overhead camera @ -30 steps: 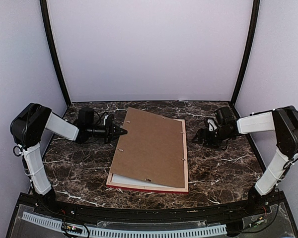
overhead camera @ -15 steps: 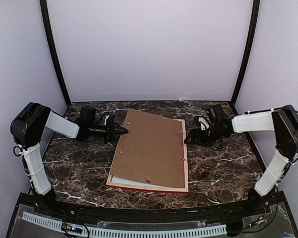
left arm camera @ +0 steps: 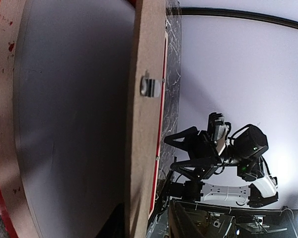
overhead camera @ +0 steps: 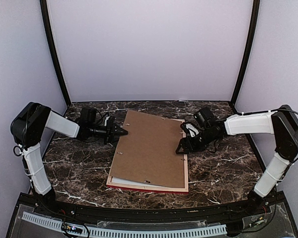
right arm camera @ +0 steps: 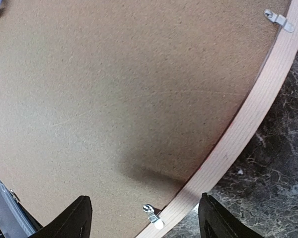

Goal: Put the photo into the frame
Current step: Place the backboard on the frame body.

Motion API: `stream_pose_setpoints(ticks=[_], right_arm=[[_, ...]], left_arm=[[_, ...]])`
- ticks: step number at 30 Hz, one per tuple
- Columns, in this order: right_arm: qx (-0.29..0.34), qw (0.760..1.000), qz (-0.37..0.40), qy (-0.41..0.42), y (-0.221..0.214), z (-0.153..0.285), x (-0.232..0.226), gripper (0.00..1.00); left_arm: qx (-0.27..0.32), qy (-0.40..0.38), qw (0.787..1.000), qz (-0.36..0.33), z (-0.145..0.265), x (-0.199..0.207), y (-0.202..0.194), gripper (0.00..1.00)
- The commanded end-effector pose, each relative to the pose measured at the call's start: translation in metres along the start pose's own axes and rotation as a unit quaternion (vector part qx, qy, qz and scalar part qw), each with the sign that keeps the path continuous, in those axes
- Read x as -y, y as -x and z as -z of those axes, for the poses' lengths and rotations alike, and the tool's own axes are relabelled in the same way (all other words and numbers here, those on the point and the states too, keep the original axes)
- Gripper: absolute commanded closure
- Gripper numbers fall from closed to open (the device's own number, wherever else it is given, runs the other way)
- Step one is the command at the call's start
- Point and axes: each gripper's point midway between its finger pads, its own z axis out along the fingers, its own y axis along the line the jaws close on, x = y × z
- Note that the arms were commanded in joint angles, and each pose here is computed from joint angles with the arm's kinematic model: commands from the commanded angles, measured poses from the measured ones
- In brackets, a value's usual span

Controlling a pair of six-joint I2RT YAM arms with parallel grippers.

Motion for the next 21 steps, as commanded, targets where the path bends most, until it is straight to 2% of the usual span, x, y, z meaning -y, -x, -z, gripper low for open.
stream_pose_setpoints(ticks=[1,10,21], right_arm=[[-0.021,0.999,0.026,-0.003,-0.007,-0.004,-0.01,0.26],[-0.059,0.997,0.039,-0.006,-0.025,-0.016,-0.018,0.31],[-0.075,0.996,0.038,-0.007,-0.036,-0.017,-0.026,0.38]], left_arm=[[-0.013,-0.007,1.0,-0.017,-0.005,0.009,-0.004,0.7],[-0.013,-0.001,1.0,-0.017,-0.005,0.006,-0.005,0.7],[-0.01,0.02,1.0,-0.017,-0.009,-0.004,-0.008,0.69]])
